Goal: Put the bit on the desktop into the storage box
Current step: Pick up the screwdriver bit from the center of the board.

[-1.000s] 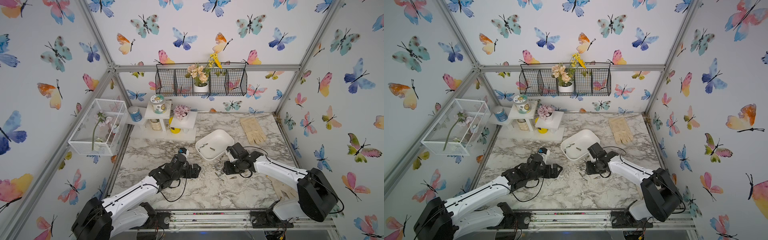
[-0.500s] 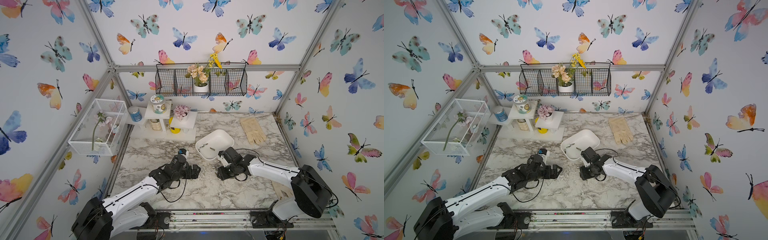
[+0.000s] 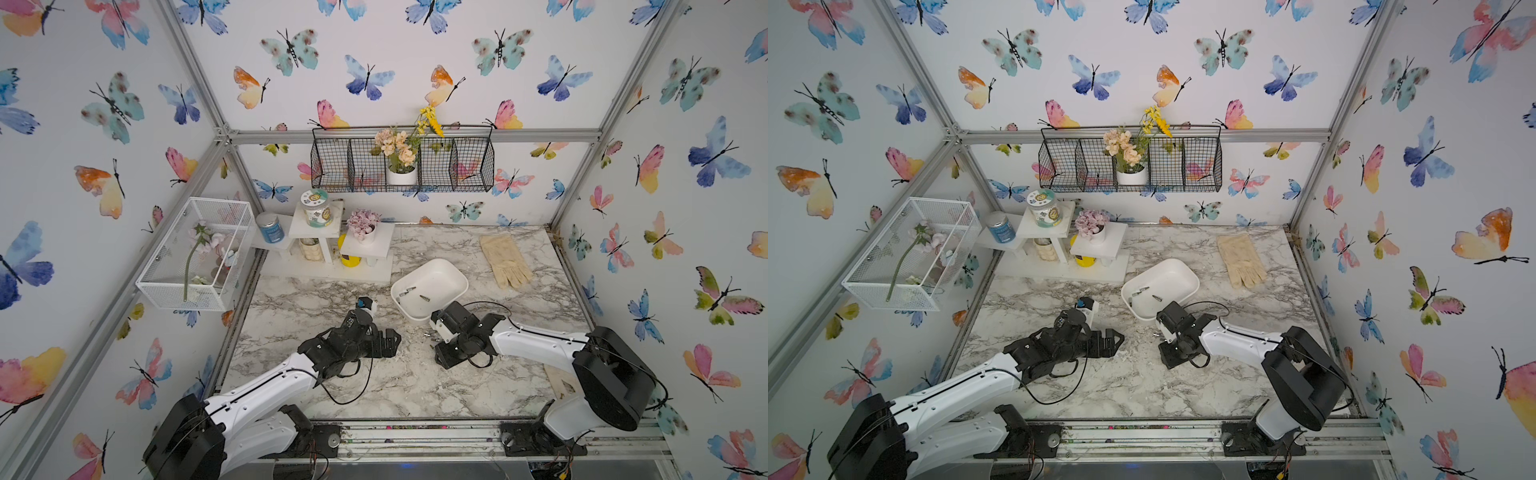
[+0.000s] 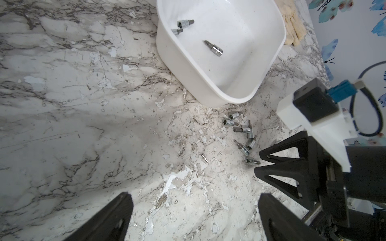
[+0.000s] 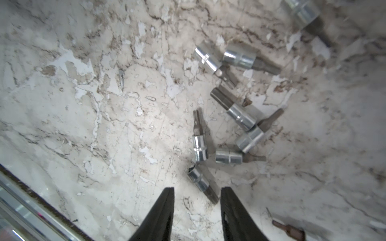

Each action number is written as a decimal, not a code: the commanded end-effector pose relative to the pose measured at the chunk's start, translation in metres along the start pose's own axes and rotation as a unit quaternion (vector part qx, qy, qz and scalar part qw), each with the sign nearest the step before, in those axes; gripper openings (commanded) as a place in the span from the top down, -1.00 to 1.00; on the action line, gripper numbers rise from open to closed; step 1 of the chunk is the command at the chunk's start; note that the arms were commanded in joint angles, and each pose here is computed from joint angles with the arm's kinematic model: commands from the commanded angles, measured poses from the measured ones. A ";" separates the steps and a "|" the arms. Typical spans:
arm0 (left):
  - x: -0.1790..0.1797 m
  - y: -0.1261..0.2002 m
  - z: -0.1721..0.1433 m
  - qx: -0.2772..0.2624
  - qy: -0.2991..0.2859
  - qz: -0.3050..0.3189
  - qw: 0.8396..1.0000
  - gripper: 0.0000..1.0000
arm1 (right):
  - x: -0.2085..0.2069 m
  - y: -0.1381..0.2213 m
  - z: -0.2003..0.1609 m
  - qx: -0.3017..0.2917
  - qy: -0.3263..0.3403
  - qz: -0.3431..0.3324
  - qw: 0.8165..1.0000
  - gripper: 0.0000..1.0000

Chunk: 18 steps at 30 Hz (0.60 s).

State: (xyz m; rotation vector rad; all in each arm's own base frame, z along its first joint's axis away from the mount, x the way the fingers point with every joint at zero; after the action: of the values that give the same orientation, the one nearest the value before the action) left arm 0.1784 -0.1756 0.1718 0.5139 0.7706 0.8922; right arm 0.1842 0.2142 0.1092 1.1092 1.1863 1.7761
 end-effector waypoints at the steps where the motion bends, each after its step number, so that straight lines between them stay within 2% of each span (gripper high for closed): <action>1: 0.003 0.000 -0.003 -0.002 0.001 0.010 1.000 -0.97 | -0.003 -0.003 -0.001 0.007 0.010 -0.028 1.000 0.26; 18: 0.003 -0.001 -0.004 -0.002 0.003 0.010 1.000 -0.97 | 0.002 -0.016 -0.007 0.027 0.030 -0.058 0.998 0.43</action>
State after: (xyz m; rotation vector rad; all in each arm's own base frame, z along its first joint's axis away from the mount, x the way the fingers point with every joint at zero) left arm 0.1780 -0.1748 0.1700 0.5166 0.7752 0.8978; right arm 0.1828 0.2220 0.1010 1.0259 1.2469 1.7689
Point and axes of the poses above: each gripper's point midway between its finger pads, its own y axis back along the fingers, its own x axis along the line the jaws close on, z = x × y, the point moved 9 cm from there along y, back along the fingers, and after that the axes turned 9 degrees about -y, right-handed, at the moved point
